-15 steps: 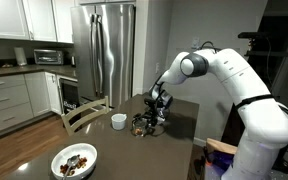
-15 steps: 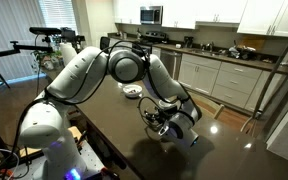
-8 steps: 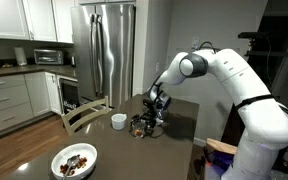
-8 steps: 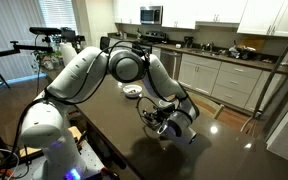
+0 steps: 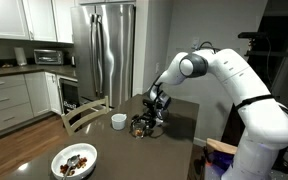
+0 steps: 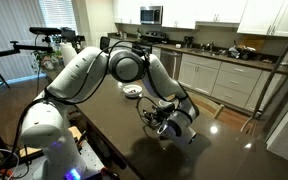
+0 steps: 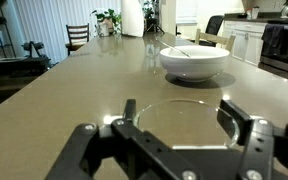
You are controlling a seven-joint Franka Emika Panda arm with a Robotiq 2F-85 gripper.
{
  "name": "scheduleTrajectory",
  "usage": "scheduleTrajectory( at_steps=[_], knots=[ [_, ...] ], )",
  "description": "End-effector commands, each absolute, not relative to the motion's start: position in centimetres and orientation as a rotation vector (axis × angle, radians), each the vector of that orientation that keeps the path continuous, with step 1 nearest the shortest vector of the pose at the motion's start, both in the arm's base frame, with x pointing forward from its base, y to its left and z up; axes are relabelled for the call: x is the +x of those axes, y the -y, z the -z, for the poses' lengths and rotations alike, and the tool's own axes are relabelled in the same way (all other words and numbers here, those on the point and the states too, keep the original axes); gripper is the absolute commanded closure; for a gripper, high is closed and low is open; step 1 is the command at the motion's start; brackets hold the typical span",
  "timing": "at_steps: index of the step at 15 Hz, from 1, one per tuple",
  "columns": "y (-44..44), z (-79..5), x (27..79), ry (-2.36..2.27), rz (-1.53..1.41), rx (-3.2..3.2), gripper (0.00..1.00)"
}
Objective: Pick up the glass cup and pour some of its contents in the bowl
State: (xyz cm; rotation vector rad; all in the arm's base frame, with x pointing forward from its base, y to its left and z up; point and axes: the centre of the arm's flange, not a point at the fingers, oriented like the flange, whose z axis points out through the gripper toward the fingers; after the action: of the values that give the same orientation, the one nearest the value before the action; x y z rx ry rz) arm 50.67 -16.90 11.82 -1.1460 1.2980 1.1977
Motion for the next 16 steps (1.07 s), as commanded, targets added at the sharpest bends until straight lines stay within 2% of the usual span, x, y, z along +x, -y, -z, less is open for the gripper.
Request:
scheduleTrajectory(
  at_steps=[1,16],
  knots=[
    [16.7,-12.7,50.6,-1.3,-1.217,-1.128,0.41],
    [14.9,-17.3,52.5,-1.295,-1.204,-1.215,0.41]
  ],
)
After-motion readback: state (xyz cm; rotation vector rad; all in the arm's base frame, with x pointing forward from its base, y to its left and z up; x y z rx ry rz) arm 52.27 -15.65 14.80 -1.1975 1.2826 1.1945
